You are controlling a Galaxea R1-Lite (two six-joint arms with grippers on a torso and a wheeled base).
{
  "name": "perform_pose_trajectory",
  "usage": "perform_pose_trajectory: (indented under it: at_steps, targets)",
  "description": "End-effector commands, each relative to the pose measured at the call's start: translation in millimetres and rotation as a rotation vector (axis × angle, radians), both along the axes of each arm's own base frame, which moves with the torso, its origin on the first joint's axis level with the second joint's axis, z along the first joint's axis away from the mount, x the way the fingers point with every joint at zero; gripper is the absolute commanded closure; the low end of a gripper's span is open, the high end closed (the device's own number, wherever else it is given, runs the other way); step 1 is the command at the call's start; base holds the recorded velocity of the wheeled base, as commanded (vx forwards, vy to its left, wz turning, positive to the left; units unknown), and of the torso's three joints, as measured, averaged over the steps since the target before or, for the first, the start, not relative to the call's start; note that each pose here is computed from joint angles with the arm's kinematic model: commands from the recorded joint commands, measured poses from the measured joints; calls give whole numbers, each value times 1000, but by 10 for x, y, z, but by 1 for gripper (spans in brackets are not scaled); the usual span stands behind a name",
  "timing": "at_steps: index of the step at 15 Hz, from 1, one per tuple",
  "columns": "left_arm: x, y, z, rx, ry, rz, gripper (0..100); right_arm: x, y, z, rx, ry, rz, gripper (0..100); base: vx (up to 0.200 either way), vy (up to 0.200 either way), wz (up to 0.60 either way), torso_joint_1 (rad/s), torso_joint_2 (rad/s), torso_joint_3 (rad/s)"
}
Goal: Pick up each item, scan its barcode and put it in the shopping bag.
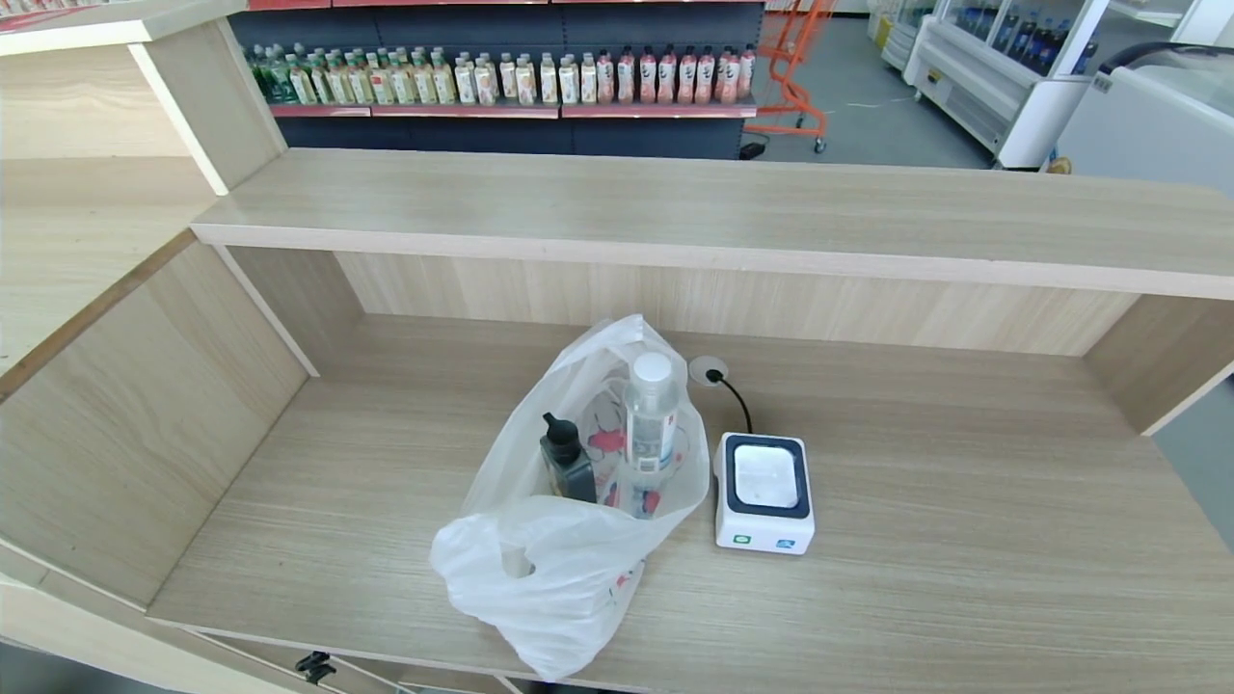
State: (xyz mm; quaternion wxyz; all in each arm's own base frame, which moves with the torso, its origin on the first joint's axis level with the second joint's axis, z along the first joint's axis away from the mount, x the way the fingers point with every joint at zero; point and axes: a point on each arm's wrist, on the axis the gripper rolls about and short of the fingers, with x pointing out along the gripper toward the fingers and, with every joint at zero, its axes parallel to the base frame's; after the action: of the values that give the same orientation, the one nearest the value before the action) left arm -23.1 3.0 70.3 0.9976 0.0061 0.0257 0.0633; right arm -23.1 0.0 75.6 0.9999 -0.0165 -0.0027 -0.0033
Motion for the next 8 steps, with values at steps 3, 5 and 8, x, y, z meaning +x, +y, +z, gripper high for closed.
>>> perform_pose_trajectory:
  at_steps: [3, 5, 8]
  targets:
    - [0, 0, 0, 0, 0, 2, 0, 3, 0, 1, -1, 4, 0, 100, 0, 0, 0, 0, 0, 0]
    - [0, 0, 0, 0, 0, 2, 0, 3, 0, 1, 1, 4, 0, 100, 0, 0, 0, 0, 0, 0]
    - [0, 0, 0, 0, 0, 2, 0, 3, 0, 1, 1, 4, 0, 100, 0, 0, 0, 0, 0, 0]
